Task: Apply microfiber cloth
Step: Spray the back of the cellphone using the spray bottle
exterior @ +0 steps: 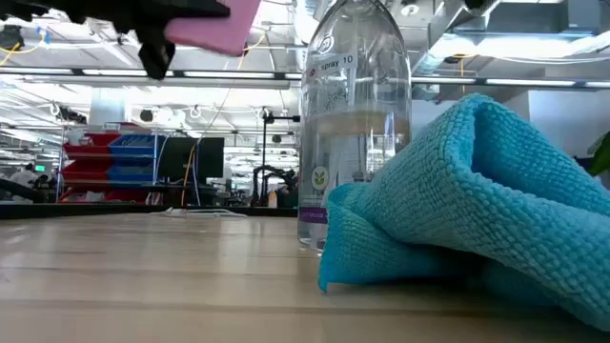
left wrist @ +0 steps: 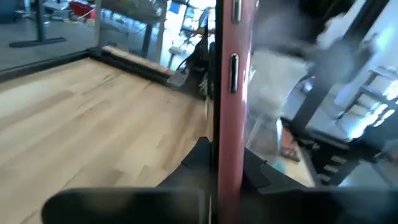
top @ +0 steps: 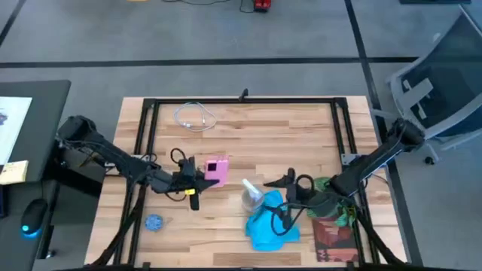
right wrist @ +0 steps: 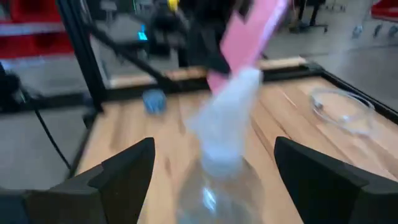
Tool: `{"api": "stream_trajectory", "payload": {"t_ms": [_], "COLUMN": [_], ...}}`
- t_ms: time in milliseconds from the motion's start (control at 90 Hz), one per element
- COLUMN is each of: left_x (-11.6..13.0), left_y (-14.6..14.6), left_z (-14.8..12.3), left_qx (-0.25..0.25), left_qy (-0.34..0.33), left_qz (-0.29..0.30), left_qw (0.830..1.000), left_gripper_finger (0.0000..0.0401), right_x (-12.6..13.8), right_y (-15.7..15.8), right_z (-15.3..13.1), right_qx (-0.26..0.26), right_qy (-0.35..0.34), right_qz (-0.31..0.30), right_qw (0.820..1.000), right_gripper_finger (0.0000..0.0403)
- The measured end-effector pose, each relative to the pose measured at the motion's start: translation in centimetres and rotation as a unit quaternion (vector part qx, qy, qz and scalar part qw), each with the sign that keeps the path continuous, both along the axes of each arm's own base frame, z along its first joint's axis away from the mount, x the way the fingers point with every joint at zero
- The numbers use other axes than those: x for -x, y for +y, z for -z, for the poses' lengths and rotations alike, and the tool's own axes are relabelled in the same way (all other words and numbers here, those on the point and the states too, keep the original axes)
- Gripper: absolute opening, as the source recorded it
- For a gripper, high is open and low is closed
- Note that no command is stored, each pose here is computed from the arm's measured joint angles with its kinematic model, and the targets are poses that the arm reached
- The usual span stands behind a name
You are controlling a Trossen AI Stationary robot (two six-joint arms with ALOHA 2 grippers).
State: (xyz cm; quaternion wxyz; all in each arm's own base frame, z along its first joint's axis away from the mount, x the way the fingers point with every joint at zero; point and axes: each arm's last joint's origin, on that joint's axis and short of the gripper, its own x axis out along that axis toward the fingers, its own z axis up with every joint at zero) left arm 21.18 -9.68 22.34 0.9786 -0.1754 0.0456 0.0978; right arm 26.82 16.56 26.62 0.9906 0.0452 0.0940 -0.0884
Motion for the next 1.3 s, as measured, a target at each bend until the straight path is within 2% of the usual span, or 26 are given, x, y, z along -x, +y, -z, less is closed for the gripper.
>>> {"api": "stream_trajectory", "payload": {"t_ms": [167,256,333,456,478,656,811,889,1078,1300], "left_x": [-0.3,-0.5,-0.7,-1.5,-1.6,-3.7,-5.2,-5.9,-7.1,-7.3], "left_y": [-0.2,-0.3,-0.5,-0.8,-0.8,-0.3,-0.1,-0.2,-0.8,-0.9], "left_z": [0.5,0.8,1.2,2.2,2.4,4.4,5.5,6.1,6.6,6.4], "left_qx": [0.007,0.013,0.014,0.022,0.024,0.061,0.075,0.075,0.074,0.078], "left_qy": [0.001,0.005,0.010,0.010,0.011,-0.003,-0.045,-0.043,-0.034,-0.037], "left_qz": [-0.011,-0.013,-0.013,-0.013,-0.014,-0.001,0.032,0.032,0.035,0.035], "left_qw": [1.000,1.000,1.000,1.000,1.000,0.998,0.996,0.996,0.996,0.996], "left_gripper_finger": [0.0006,0.0006,0.0006,0.0006,0.0006,0.0006,0.0006,0.0006,0.0006,0.0006], "right_x": [-2.8,-3.5,-3.6,-2.9,-2.8,-0.8,1.0,1.8,4.0,5.3], "right_y": [0.6,0.8,0.6,-0.2,-0.3,-1.8,-3.6,-4.6,-6.9,-7.6], "right_z": [0.4,0.2,0.0,-0.6,-0.7,-2.2,-4.4,-5.0,-5.1,-2.5], "right_qx": [0.022,0.046,0.057,0.070,0.075,0.113,0.152,0.161,0.138,0.098], "right_qy": [0.003,0.002,0.006,0.028,0.035,0.068,0.071,0.080,0.122,0.133], "right_qz": [0.050,0.083,0.092,0.093,0.090,0.108,0.143,0.154,0.186,0.199], "right_qw": [0.998,0.996,0.994,0.993,0.993,0.985,0.975,0.972,0.965,0.966], "right_gripper_finger": [0.0310,0.0282,0.0223,0.0077,0.0063,0.0069,0.0069,0.0069,0.0069,0.0069]}}
